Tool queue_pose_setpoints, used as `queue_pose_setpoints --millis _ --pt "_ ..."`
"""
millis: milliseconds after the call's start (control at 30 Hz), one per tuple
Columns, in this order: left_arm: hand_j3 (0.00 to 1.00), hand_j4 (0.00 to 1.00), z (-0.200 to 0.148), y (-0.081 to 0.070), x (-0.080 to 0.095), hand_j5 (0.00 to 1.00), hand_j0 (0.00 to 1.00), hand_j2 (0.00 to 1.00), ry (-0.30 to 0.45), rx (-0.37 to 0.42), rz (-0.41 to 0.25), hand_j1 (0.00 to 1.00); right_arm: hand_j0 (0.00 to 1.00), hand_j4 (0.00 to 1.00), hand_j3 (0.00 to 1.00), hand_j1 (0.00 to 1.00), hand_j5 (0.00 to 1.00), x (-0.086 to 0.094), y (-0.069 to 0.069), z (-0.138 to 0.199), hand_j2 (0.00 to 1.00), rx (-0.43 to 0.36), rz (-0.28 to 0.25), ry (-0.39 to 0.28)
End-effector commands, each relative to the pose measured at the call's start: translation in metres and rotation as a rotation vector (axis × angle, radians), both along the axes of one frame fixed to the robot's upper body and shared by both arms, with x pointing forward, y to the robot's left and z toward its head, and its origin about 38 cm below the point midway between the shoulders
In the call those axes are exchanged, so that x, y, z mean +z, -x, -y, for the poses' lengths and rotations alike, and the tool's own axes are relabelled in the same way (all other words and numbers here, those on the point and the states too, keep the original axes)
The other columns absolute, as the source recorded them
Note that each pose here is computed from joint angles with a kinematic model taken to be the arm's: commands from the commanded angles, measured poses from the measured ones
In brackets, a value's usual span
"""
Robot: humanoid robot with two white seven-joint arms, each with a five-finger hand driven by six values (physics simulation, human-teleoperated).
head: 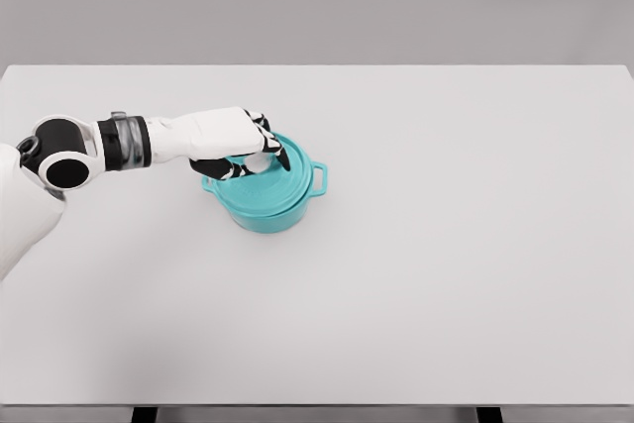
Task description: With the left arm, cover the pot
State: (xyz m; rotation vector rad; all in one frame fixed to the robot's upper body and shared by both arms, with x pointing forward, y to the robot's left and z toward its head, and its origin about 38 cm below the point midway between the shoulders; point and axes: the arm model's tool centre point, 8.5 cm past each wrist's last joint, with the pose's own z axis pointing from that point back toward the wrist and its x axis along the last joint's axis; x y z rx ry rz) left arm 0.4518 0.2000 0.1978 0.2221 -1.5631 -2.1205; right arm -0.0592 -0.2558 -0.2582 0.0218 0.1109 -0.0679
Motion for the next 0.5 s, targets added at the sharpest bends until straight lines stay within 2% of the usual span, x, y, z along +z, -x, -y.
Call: queue_pose_setpoints --millis 0,467 --pt "0.70 0.70 -0.0003 0.0003 -0.0009 0.70 0.70 0.70 -0.010 -0.002 -0.003 0.70 1.00 1.00 1.00 1.00 1.00 0.0000 0.0001 -0.0001 1.00 0.000 0.000 0.000" --pt "0.79 0.79 0.0041 0.0000 -0.0007 0.79 0.79 0.79 -0.002 -0.007 -0.003 0.79 1.00 1.00 1.00 1.00 1.00 0.0000 0.0001 -0.0001 1.00 0.000 0.000 0.000"
